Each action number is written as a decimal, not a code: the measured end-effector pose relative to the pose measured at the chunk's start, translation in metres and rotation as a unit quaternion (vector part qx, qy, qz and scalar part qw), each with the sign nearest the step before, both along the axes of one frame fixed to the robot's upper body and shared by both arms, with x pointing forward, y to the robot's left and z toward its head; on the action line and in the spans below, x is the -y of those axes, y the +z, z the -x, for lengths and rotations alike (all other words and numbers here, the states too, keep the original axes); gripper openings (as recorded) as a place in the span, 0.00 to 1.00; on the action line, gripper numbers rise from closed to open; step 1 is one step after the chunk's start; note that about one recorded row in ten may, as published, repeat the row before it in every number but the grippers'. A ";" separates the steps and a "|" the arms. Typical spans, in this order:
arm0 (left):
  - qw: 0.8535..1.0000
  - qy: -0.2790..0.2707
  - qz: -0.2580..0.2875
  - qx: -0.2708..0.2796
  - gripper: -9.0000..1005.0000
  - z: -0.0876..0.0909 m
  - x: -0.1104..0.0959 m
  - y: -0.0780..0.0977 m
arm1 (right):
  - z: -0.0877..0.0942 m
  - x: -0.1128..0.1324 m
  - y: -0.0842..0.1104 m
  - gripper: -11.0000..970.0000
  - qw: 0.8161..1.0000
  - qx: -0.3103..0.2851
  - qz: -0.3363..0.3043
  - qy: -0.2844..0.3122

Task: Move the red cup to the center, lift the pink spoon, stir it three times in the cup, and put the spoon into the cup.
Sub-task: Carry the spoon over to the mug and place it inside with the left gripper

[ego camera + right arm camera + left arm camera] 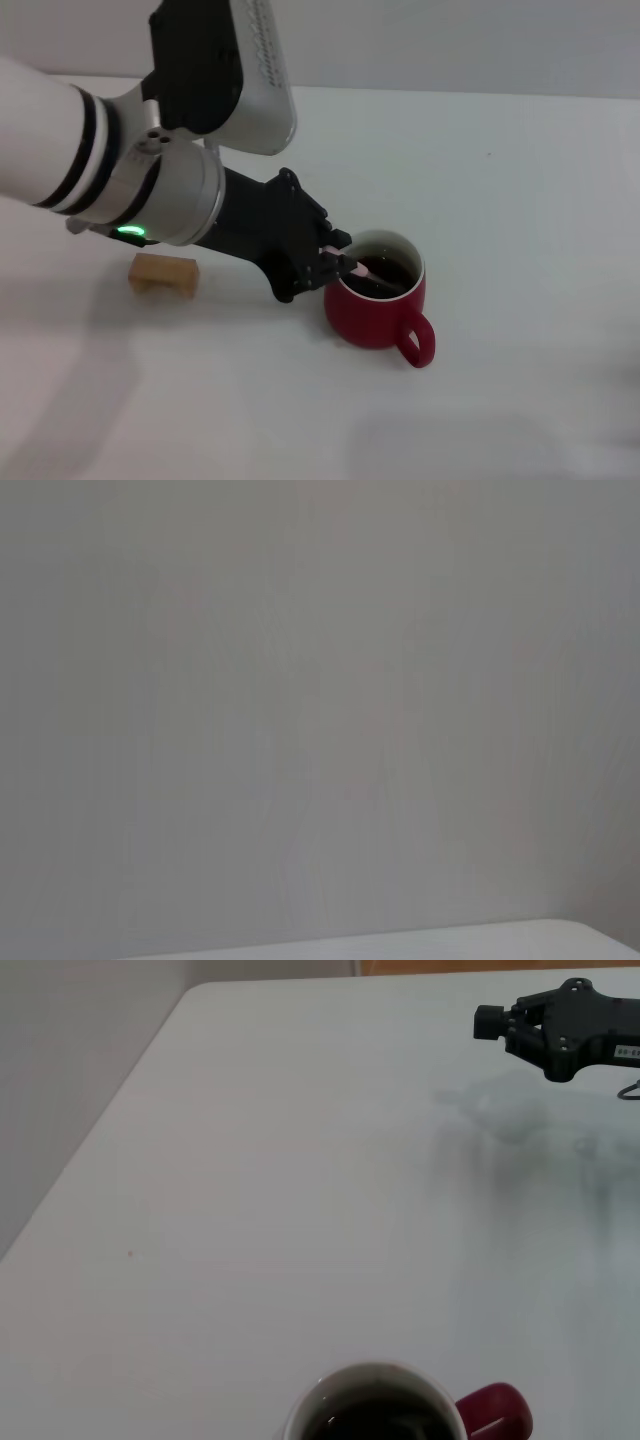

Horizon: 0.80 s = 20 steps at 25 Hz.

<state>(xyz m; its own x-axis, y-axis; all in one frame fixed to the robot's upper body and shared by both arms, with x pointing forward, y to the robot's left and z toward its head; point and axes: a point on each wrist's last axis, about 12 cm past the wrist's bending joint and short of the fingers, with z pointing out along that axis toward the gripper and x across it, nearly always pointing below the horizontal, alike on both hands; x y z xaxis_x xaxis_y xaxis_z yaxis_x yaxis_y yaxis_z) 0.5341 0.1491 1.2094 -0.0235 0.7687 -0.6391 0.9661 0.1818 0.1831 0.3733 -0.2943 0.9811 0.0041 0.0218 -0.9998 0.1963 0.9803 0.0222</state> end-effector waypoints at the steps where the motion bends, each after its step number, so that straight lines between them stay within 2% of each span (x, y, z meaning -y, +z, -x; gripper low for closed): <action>1: 1.000 0.002 0.000 0.001 0.21 0.001 -0.002 0.001 | 0.000 0.000 0.000 0.01 1.000 0.000 0.000 0.001; 14: 0.999 0.040 -0.019 0.008 0.21 -0.010 -0.020 -0.001 | -0.001 -0.002 0.000 0.01 1.000 0.001 -0.003 0.004; 20: 0.999 0.043 -0.020 0.016 0.22 -0.015 -0.017 0.000 | -0.001 -0.003 0.001 0.01 1.000 0.002 -0.003 0.005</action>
